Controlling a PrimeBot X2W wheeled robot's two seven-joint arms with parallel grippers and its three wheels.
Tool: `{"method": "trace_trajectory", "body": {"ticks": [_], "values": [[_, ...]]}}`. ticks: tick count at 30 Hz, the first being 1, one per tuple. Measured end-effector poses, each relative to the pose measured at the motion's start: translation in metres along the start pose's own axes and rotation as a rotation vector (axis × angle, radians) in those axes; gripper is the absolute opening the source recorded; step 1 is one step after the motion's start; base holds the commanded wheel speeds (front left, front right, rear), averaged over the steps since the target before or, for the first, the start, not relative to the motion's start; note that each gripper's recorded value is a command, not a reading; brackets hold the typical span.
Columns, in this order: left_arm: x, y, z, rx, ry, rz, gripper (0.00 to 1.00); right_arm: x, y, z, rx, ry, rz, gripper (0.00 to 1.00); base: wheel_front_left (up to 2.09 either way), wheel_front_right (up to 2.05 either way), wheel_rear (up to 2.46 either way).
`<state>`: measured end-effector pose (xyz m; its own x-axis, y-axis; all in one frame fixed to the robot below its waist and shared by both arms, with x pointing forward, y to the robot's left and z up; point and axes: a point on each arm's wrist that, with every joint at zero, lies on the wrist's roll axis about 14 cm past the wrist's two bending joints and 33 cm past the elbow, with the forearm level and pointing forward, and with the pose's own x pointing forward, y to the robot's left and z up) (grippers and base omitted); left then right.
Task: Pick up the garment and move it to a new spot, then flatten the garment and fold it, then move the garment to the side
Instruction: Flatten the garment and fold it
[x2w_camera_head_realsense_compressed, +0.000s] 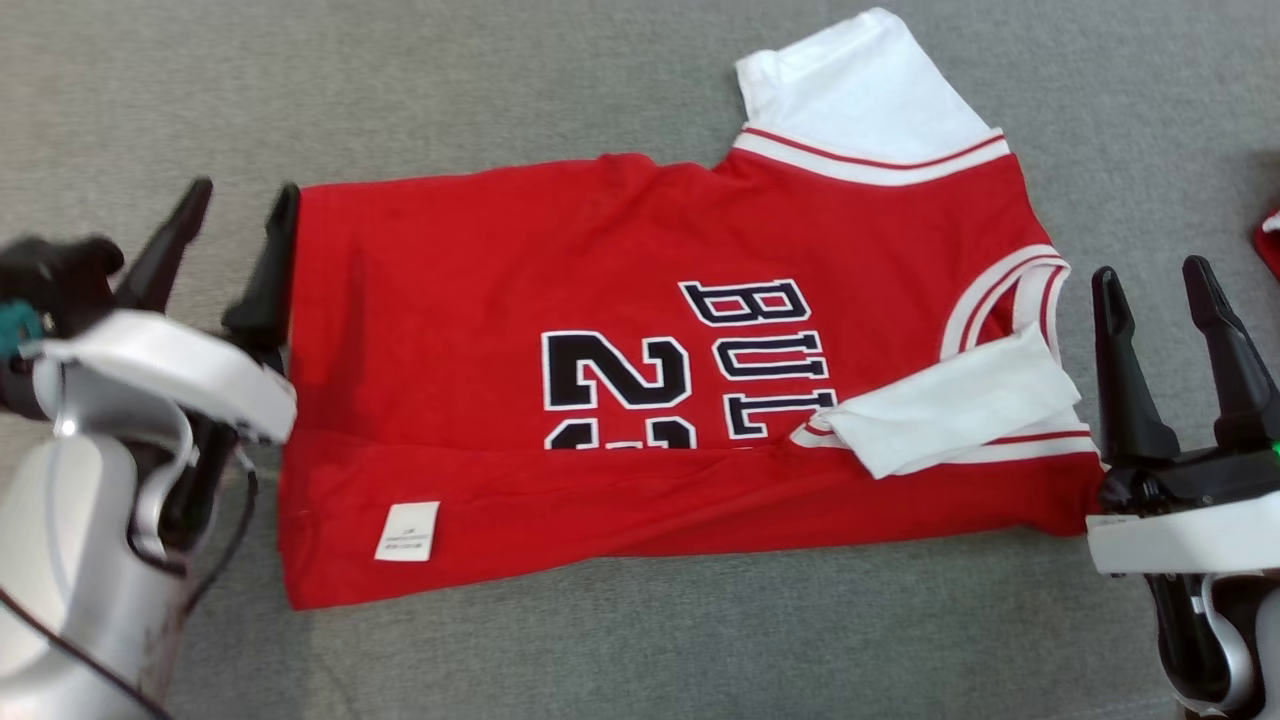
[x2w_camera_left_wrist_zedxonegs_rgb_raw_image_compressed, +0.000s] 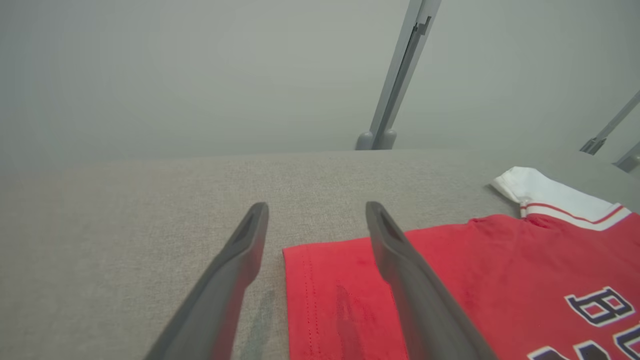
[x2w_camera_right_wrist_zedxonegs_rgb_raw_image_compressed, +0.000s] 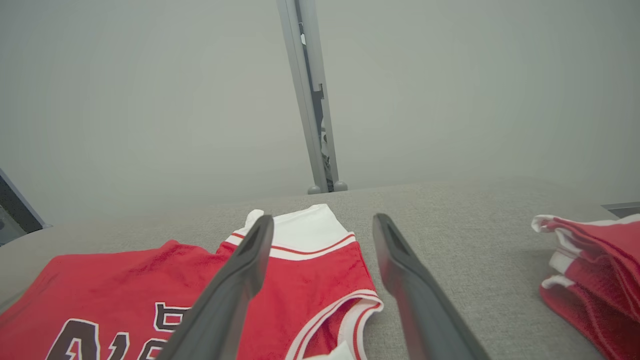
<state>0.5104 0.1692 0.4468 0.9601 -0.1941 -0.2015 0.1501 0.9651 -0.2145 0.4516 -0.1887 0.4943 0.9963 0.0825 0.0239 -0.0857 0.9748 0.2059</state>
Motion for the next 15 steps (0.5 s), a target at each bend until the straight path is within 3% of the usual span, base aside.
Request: {"method": "trace_trajectory", "body": {"ticks": [8,15], "values": [[0.056,0.005,-0.054,-0.042,0.29,-0.04,1.0,-0.001,-0.015,-0.019,0.011,0.034,-0.044,1.0,0.0,0.0,0.0],[0.064,0.005,-0.083,-0.093,0.434,-0.046,0.98,-0.006,-0.029,-0.029,0.012,0.059,-0.087,1.0,0.0,0.0,0.0]]}}
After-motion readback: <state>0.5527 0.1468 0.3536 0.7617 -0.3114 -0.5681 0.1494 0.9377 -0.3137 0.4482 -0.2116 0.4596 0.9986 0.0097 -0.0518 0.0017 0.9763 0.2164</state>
